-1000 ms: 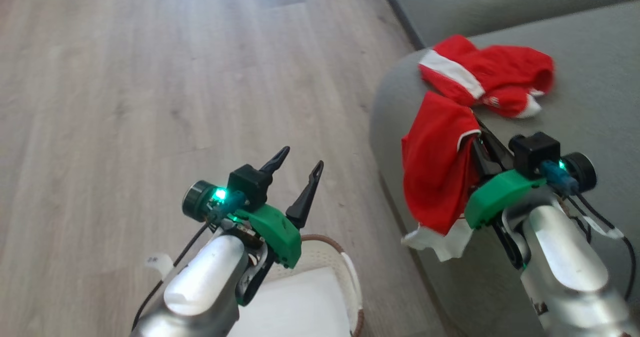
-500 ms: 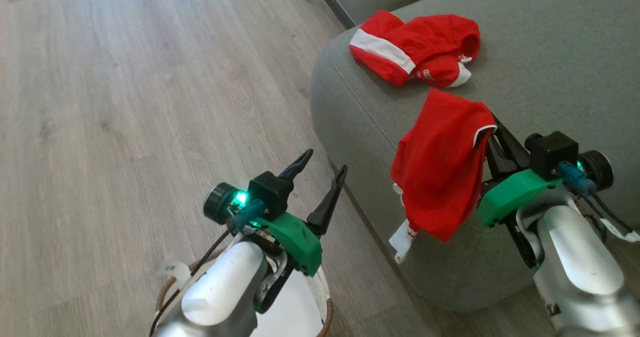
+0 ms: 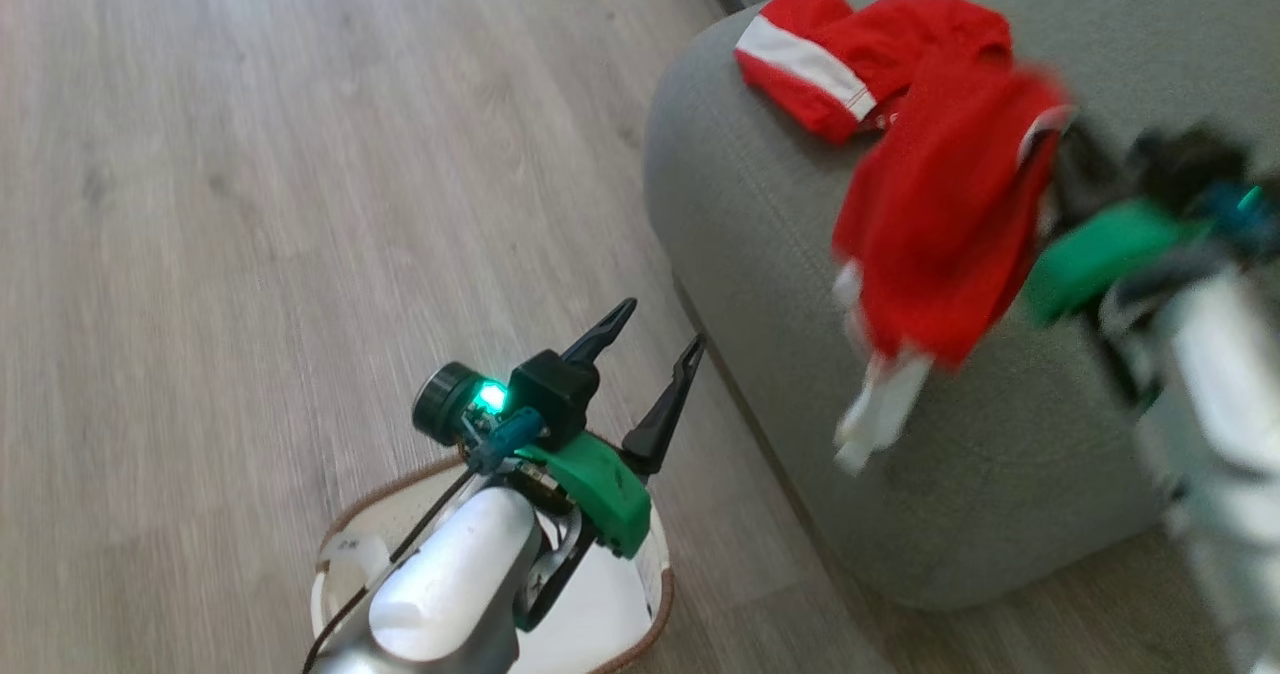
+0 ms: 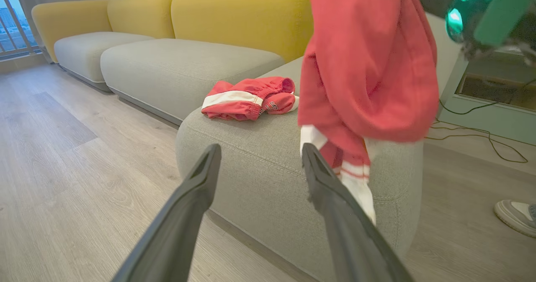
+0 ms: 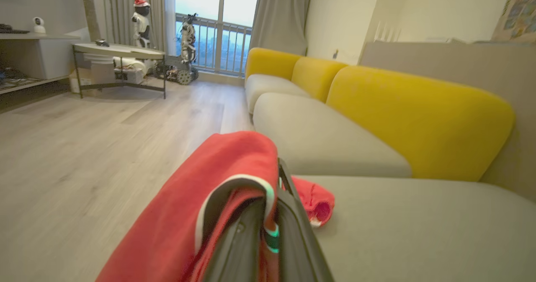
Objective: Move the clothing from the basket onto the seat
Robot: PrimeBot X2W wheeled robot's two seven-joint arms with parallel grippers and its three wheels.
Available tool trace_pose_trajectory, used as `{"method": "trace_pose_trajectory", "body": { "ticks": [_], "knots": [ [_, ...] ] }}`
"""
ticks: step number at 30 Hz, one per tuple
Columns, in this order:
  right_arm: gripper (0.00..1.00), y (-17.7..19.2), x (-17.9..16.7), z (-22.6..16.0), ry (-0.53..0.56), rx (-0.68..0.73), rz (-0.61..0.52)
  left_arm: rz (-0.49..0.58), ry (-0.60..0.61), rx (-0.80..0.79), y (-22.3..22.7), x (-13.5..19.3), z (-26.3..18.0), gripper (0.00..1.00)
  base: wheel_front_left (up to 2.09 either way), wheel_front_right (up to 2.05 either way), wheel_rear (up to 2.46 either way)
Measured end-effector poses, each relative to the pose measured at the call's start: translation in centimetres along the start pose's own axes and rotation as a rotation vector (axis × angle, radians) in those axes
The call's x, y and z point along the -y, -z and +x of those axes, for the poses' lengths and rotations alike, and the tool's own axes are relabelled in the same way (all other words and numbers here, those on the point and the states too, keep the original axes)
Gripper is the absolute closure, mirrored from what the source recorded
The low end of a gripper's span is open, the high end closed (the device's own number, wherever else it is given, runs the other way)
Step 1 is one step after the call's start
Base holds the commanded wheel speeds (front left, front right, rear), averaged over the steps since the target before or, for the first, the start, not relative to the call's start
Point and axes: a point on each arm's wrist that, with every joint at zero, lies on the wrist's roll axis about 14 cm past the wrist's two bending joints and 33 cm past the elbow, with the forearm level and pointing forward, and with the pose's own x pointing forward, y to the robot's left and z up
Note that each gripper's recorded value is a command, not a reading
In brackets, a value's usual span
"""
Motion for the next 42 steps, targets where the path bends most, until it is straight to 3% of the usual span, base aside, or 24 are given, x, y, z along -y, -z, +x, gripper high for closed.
{"method": "trace_pose_trajectory", "body": {
  "ticks": [7,16,21,26,31,36,37,38,40,42],
  "knots": [
    [1.00,-5.3,4.1,7.5,0.055,0.083,-0.094,-0.020,-0.028,0.017,0.8,-2.6,0.6,0.00,0.00,0.00,0.00],
    [1.00,-5.1,7.8,16.2,0.142,0.034,-0.191,-0.008,-0.042,0.024,2.6,-6.6,1.9,0.00,0.00,0.00,0.00],
    [1.00,-1.1,7.0,19.6,0.144,-0.045,-0.199,-0.016,-0.070,0.000,4.5,-8.8,1.9,0.00,0.00,0.00,0.00],
    [1.00,6.3,5.5,21.8,0.142,-0.170,-0.182,-0.036,-0.099,-0.041,7.5,-10.8,1.7,0.00,0.00,0.00,0.00],
    [1.00,14.1,3.1,21.9,0.120,-0.309,-0.162,-0.067,-0.128,-0.072,9.8,-12.1,1.2,0.00,0.00,0.00,0.00],
    [1.00,19.1,1.3,21.2,0.100,-0.404,-0.151,-0.084,-0.165,-0.107,11.5,-13.2,0.4,0.00,0.00,0.00,0.00],
    [0.89,19.7,0.9,21.1,0.095,-0.415,-0.150,-0.083,-0.168,-0.111,11.7,-13.3,0.3,0.00,0.00,0.00,0.00],
    [0.70,20.1,0.7,21.0,0.096,-0.421,-0.143,-0.083,-0.170,-0.114,11.8,-13.4,0.2,0.00,0.00,0.00,0.00],
    [0.00,20.5,0.5,20.7,0.101,-0.434,-0.132,-0.080,-0.171,-0.115,11.9,-13.5,0.2,0.00,0.00,0.00,0.00],
    [0.00,20.5,0.4,20.4,0.098,-0.434,-0.134,-0.077,-0.172,-0.112,11.7,-13.5,0.3,0.00,0.00,0.00,0.00]
  ]
}}
